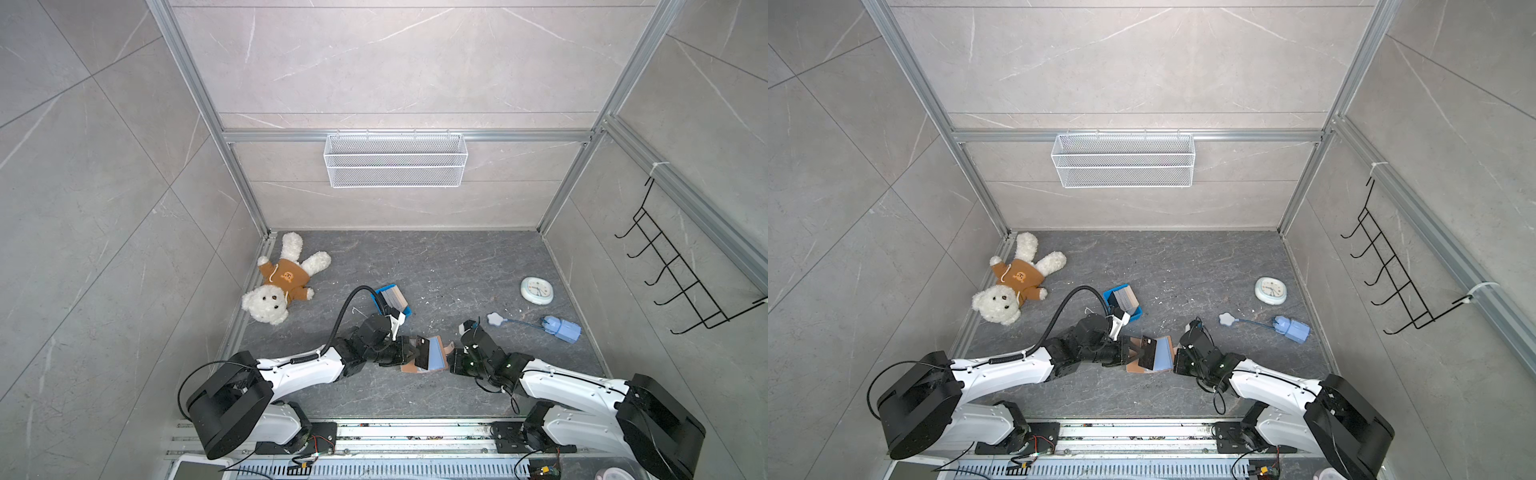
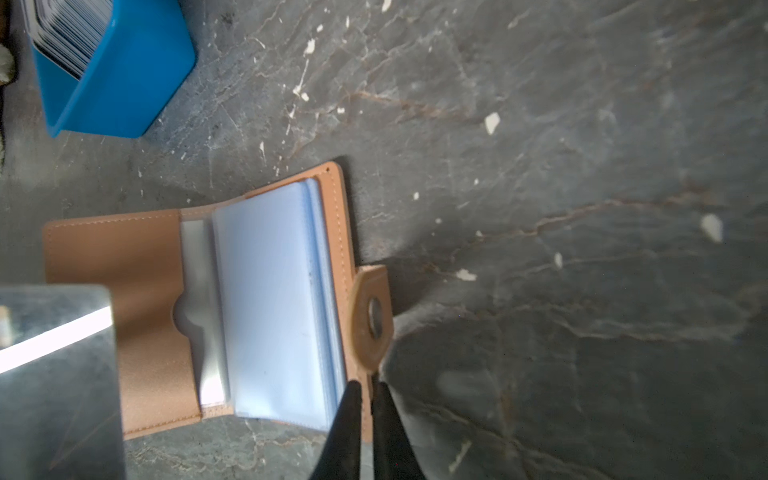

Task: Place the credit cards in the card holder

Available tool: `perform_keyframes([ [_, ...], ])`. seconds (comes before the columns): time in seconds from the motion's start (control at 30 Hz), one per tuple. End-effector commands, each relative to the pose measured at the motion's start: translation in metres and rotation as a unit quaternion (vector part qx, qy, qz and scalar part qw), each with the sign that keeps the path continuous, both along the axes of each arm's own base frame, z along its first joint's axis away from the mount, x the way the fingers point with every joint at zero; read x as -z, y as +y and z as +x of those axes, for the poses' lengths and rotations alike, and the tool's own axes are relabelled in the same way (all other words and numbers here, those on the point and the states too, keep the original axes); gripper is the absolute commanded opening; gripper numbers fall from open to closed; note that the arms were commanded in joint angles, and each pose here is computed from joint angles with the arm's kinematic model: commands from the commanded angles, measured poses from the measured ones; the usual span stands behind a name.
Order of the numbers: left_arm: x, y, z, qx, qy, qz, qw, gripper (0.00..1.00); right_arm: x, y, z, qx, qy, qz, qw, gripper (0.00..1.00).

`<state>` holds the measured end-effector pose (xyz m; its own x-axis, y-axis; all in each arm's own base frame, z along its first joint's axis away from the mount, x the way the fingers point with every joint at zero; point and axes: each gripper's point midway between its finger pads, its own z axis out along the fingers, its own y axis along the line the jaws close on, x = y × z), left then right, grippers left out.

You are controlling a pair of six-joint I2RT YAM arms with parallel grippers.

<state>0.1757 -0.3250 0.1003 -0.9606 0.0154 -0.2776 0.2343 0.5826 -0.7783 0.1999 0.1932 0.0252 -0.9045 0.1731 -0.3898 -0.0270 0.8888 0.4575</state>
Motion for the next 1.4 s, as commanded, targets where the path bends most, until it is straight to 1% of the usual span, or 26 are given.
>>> perform_keyframes([
  [0.0,0.001,-0.003,-0.001,0.005,-0.002,-0.006,1.000,0.00,0.011,-0.002,-0.007,0.001,0.018,-0.009,1.000,0.12],
  [0.33,0.009,0.002,-0.001,-0.003,0.005,0.007,1.000,0.00,0.018,0.003,-0.006,-0.003,0.025,-0.007,1.000,0.12],
  [0.57,0.014,0.000,-0.001,-0.005,0.021,0.010,1.000,0.00,0.020,0.002,-0.006,-0.001,0.026,-0.008,1.000,0.11],
  [0.83,0.027,0.002,0.002,-0.015,0.036,0.030,0.999,0.00,0.022,0.002,-0.006,-0.002,0.028,-0.012,1.000,0.11],
  [0.97,0.031,0.011,0.007,-0.040,0.033,0.048,0.998,0.00,0.021,0.003,-0.006,-0.002,0.028,-0.012,1.000,0.11],
  [1.03,0.030,0.014,0.008,-0.051,0.030,0.048,0.997,0.00,0.022,0.003,-0.006,-0.003,0.028,-0.013,1.000,0.11],
  [1.17,0.030,0.020,0.014,-0.074,0.029,0.045,0.996,0.00,0.021,0.004,-0.006,-0.005,0.028,-0.014,0.999,0.11],
  [1.37,0.030,0.020,0.020,-0.102,0.037,0.026,0.994,0.00,0.019,0.007,-0.005,-0.010,0.028,-0.010,1.000,0.11],
])
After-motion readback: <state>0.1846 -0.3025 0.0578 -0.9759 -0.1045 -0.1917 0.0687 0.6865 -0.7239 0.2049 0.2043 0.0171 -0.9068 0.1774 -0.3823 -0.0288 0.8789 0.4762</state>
